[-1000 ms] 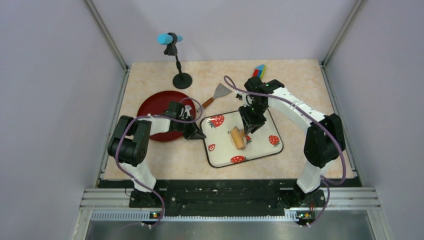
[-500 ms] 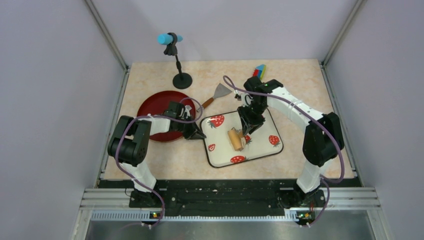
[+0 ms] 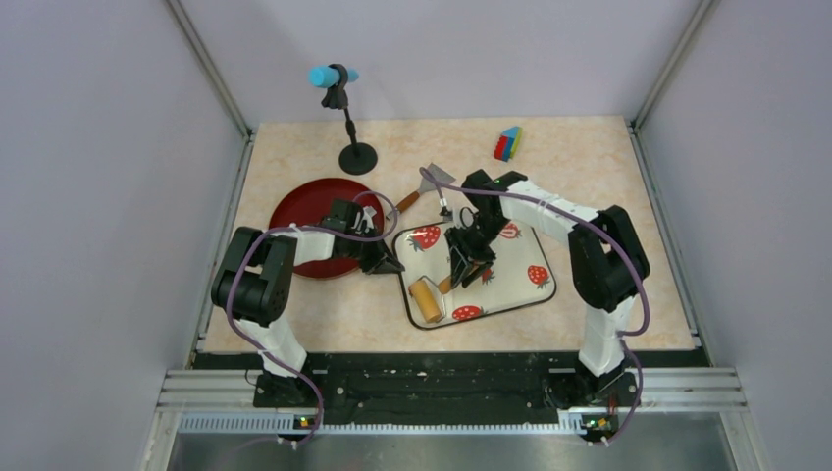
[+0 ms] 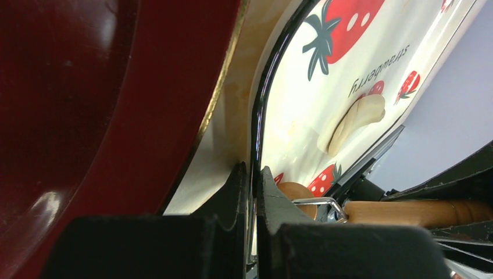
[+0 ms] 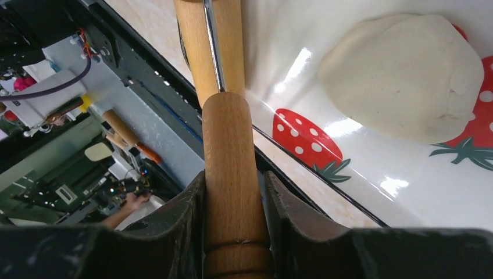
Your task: Roll out the dumpling wrappers from the dough
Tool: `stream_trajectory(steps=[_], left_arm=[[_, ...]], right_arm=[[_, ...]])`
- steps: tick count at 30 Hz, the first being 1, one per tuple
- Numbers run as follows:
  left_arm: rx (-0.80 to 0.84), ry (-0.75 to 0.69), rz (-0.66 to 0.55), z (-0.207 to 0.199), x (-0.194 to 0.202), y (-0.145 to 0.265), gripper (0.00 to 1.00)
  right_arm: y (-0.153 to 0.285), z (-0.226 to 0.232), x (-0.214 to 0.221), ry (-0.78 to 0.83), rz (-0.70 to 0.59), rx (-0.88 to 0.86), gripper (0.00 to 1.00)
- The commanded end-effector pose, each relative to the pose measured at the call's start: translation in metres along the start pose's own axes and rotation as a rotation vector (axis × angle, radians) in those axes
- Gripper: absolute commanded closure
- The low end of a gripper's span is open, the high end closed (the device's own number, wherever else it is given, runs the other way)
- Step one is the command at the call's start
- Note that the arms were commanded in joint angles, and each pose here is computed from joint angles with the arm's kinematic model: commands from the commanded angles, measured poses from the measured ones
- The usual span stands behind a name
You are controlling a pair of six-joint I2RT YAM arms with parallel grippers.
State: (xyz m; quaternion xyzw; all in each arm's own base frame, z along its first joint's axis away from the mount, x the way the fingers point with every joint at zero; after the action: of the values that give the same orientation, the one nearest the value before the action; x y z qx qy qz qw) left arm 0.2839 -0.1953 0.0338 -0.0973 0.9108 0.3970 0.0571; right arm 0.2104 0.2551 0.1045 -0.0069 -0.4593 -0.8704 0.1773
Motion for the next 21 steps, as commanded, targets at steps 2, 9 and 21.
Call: stream_trajectory(steps=[2, 9, 21], left_arm=[[-0.249, 0.072, 0.095, 0.056, 0.04, -0.005, 1.0], [-0.248, 0.074, 0.098, 0.056, 0.041, -0.006, 1.0], [-0.245, 0.074, 0.097, 0.056, 0.04, -0.006, 1.0]], right_arm=[[-0.001, -0.053, -0.013, 0.002, -0.043, 0.346, 1.0], [0.049, 0.002, -0.051, 0.108, -0.202, 0.283, 1.0], [0.102, 0.056, -0.055, 0.18, -0.351, 0.181, 1.0]])
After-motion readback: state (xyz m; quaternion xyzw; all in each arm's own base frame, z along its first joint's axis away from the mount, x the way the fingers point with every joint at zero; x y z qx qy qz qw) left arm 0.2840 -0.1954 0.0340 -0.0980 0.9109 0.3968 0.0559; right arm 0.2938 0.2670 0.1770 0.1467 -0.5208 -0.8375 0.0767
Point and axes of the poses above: each gripper's point midway between its finger pads, its own y axis back along the fingers, its own z axis along the line the jaws close on, x = y × z, the point moved 2 cm from there along y, back along the fingers, and after that the axes turned 12 degrees about -y, right-handed, at the moved point
